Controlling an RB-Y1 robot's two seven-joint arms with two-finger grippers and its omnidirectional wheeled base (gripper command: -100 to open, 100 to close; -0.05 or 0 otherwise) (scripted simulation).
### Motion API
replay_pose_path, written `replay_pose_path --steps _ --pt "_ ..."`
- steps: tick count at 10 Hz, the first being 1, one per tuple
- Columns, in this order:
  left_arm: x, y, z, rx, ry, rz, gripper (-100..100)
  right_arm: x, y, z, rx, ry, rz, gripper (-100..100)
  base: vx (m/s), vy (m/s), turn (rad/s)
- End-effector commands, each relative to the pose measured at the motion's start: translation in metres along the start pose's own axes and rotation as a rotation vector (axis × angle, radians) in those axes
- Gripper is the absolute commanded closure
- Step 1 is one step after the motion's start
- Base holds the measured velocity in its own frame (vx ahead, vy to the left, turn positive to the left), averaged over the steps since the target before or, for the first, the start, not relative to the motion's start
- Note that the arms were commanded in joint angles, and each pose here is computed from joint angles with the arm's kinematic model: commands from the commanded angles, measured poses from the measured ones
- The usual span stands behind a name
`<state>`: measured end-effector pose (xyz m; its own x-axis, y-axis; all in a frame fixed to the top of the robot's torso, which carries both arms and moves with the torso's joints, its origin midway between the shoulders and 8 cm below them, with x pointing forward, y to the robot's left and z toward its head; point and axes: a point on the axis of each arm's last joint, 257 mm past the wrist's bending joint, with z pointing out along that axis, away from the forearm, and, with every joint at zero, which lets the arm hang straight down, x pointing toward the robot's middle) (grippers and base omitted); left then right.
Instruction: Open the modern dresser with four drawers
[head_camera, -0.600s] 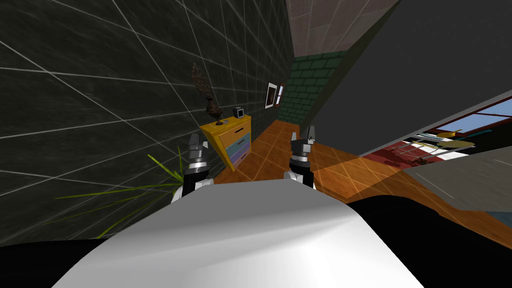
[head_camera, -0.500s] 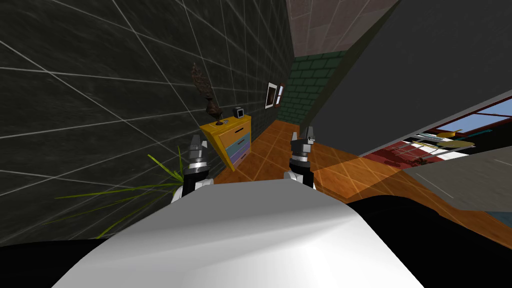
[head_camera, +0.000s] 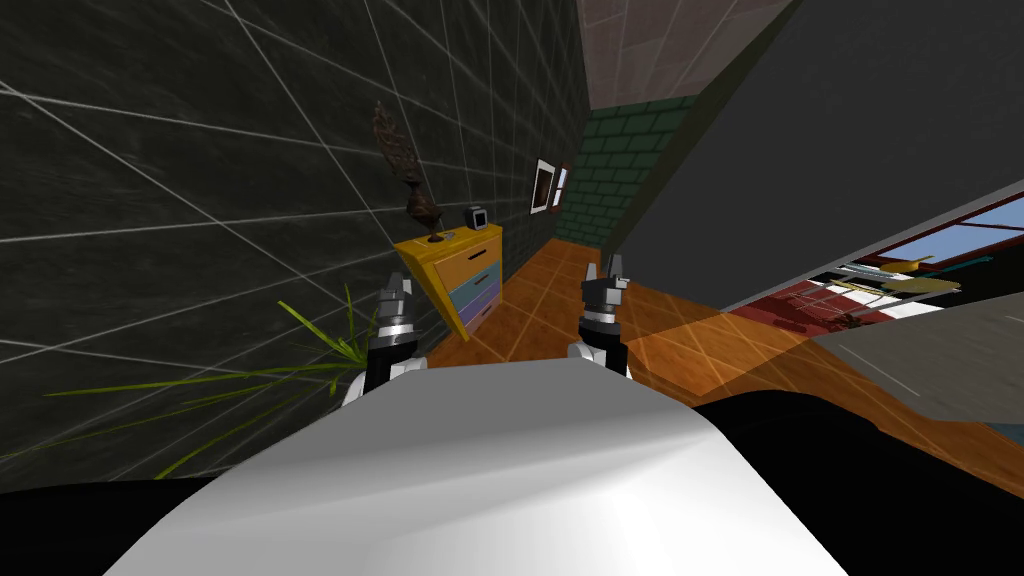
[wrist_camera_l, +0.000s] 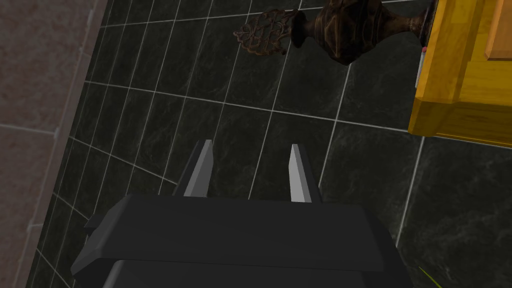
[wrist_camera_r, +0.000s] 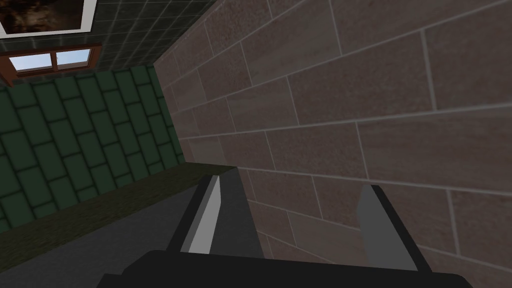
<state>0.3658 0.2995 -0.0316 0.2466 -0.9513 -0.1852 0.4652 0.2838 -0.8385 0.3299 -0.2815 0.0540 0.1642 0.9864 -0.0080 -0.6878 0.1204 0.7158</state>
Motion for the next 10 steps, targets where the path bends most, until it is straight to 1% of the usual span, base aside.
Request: replay_pose_path --steps 1,3,4,7,10 --pt "0.000 0.000 0.000 0.000 0.000 0.000 0 0.000 0.000 0.000 0.000 0.000 0.000 0 0.000 0.000 0.000" --pt "0.000 0.000 0.000 0.000 0.000 0.000 0 0.000 0.000 0.000 0.000 0.000 0.000 0 0.000 0.000 0.000" --pt "0.004 0.003 0.000 0.001 0.032 0.014 -100 0.000 0.000 0.000 0.000 0.000 0.000 0 0.021 0.003 -0.013" --pt "0.014 0.017 -0.002 -0.009 0.095 0.034 -100 0.000 0.000 0.000 0.001 0.000 0.000 0 0.038 0.012 -0.023" --pt "0.023 0.038 -0.005 -0.032 0.138 0.036 -100 0.000 0.000 0.000 0.001 0.000 0.000 0 0.071 0.015 -0.033"
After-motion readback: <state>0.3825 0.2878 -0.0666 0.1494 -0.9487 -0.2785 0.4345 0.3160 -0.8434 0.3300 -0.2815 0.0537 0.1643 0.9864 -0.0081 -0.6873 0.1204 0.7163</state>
